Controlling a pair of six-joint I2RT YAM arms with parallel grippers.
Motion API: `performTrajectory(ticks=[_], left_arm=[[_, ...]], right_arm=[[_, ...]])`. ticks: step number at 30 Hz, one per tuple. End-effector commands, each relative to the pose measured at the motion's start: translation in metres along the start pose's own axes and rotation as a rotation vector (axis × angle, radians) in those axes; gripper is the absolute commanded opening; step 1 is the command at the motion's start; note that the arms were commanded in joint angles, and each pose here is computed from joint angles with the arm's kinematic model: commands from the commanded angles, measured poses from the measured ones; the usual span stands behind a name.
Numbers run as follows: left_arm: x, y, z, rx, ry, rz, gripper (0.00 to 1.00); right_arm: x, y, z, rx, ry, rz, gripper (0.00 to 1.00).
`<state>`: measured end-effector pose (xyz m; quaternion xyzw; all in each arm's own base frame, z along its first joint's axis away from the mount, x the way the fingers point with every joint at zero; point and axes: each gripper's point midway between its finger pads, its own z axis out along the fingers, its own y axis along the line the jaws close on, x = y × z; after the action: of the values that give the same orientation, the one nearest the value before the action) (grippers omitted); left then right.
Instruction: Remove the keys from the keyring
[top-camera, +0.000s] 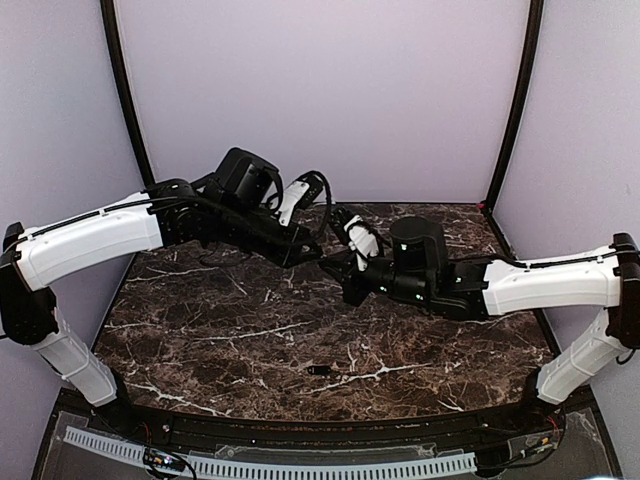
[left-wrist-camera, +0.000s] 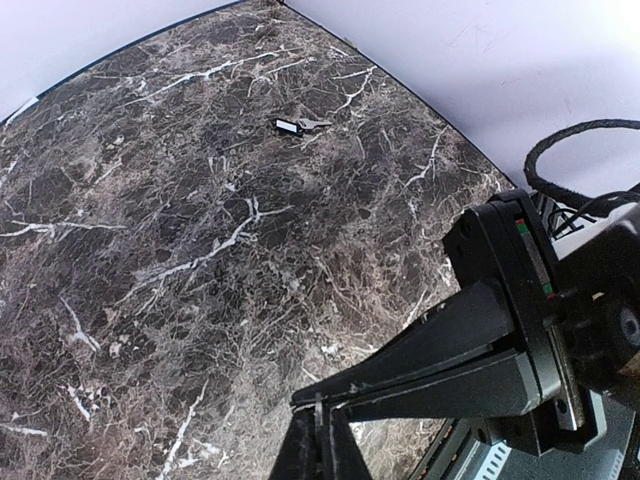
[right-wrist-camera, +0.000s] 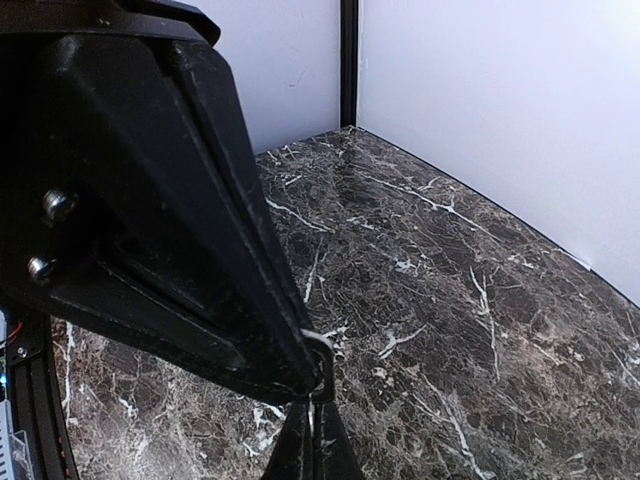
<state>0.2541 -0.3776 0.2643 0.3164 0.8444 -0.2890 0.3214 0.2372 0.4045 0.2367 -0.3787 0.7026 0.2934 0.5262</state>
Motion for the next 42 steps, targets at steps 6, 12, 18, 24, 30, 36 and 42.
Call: performTrajectory(ticks=[6,12,18,24,30,36,42], left_arm=[[-0.012,-0.005,-0.021,0.002,-0.052,0.035,0.0],[-0.011,-0.005,-0.022,0.005,-0.054,0.04,0.0],[-0.011,-0.011,-0.022,0.039,-0.059,0.048,0.0],[-0.009,-0.012,-0.021,0.047,-0.054,0.042,0.0],[-0.006,-0.015,-0.021,0.069,-0.048,0.032,0.0],[0.001,-0.016,-0.019,0.084,-0.03,0.019,0.0],[0.004,-0.019,-0.018,0.106,-0.022,-0.009,0.0]], right_arm=[[-0.021,0.014,-0.018,-0.138,-0.135,0.028,0.0],[-0.025,0.012,-0.027,-0.186,-0.18,0.067,0.0],[-0.031,0.016,-0.033,-0.242,-0.216,0.083,0.0],[-0.036,0.013,-0.042,-0.263,-0.263,0.109,0.0],[-0.042,0.012,-0.05,-0.288,-0.307,0.12,0.0],[-0.047,0.012,-0.061,-0.32,-0.354,0.123,0.0],[-0.046,0.015,-0.07,-0.328,-0.384,0.059,0.0]])
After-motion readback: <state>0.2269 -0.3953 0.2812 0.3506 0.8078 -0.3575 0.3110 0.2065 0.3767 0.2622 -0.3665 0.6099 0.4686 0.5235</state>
